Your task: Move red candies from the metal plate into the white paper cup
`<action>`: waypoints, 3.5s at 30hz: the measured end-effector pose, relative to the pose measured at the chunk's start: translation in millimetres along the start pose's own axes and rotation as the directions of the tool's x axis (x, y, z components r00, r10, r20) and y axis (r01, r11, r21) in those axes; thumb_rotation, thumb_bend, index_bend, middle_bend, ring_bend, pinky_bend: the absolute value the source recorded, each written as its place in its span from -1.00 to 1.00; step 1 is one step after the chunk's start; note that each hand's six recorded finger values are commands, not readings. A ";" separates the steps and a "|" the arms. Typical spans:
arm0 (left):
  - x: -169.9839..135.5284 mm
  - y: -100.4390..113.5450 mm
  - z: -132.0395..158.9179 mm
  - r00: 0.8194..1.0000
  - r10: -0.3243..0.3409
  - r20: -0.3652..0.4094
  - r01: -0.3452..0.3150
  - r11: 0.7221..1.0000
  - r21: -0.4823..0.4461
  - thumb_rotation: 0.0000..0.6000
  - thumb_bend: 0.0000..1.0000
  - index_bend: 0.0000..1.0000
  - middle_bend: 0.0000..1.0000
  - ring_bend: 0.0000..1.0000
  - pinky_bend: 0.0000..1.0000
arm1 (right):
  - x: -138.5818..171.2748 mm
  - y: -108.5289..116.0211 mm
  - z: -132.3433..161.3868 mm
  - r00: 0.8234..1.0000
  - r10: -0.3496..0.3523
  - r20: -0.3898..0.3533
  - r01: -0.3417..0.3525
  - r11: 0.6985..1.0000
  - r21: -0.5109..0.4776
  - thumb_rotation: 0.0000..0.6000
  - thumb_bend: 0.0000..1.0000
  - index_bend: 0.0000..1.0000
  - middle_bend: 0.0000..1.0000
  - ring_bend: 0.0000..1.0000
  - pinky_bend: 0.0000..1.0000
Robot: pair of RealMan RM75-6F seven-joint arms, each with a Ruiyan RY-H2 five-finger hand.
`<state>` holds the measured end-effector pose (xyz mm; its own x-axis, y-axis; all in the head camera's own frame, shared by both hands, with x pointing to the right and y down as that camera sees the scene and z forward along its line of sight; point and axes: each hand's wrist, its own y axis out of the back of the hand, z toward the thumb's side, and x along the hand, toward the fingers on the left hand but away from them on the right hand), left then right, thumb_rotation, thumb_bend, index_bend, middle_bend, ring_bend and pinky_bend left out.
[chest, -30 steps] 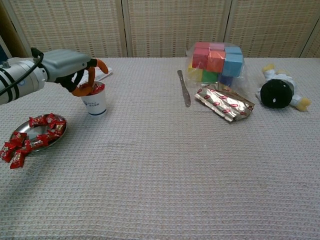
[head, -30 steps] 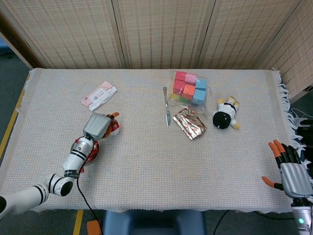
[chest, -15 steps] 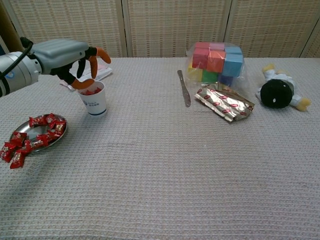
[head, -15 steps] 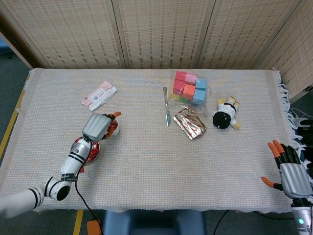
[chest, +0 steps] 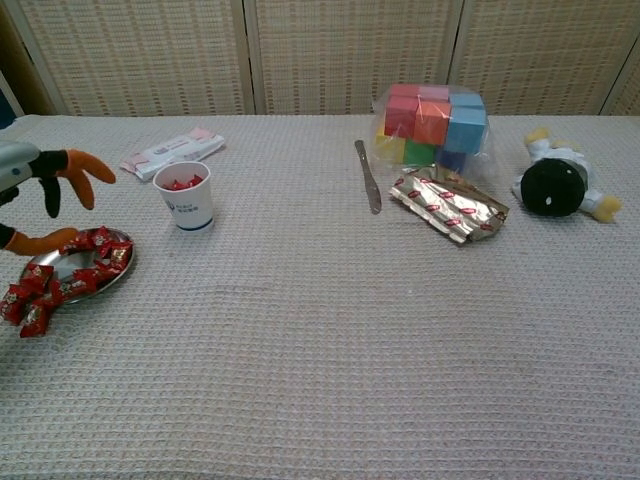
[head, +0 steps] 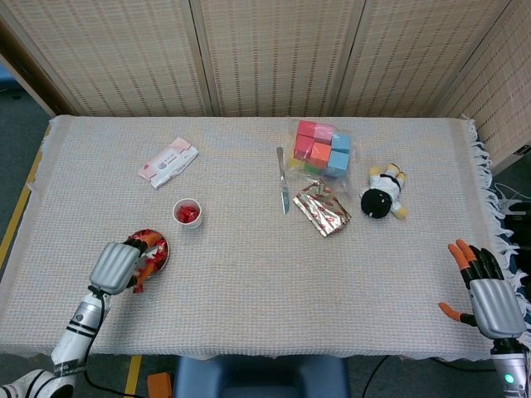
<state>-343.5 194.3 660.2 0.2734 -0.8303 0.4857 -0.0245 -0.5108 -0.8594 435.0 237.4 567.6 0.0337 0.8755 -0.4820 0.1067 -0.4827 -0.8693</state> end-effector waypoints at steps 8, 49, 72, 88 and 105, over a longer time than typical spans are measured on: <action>-51.3 -36.5 -23.1 0.991 -0.021 -0.133 0.018 0.999 -0.029 1.00 -0.28 -1.00 -0.51 -0.17 1.00 | 0.6 -1.9 6.8 1.000 0.007 -0.027 -0.007 1.000 -0.003 1.00 -0.90 -1.00 -1.00 -1.00 -1.00; -57.8 -80.1 -21.7 0.970 -0.163 -0.179 0.169 0.986 0.016 1.00 -0.28 -0.83 -0.38 0.02 1.00 | 2.3 0.1 6.2 1.000 -0.002 -0.025 0.002 1.000 -0.005 1.00 -0.90 -1.00 -1.00 -1.00 -1.00; -46.5 -79.2 -17.1 0.975 -0.158 -0.156 0.162 0.987 0.014 1.00 -0.26 -0.36 -0.19 0.06 1.00 | 2.3 -1.6 6.4 1.000 0.008 -0.025 -0.008 1.000 -0.003 1.00 -0.90 -1.00 -1.00 -1.00 -1.00; -41.1 -79.2 -15.3 0.980 -0.125 -0.152 0.129 0.992 0.015 1.00 -0.26 -0.07 -0.02 0.13 1.00 | 1.7 -1.9 6.0 1.000 0.011 -0.022 -0.011 1.000 -0.003 1.00 -0.90 -1.00 -1.00 -1.00 -1.00; -45.1 -73.8 -16.5 0.984 -0.096 -0.151 0.099 0.995 0.009 1.00 -0.26 -0.15 0.01 0.14 1.00 | 2.0 -1.7 6.7 1.000 0.010 -0.025 -0.010 1.000 -0.003 1.00 -0.90 -1.00 -1.00 -1.00 -1.00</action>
<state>-369.9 265.7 704.3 0.1259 -0.8015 0.5846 0.0109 -0.5881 -0.8087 428.2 239.8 567.3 0.0592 0.8708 -0.4880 0.1096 -0.4916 -0.8639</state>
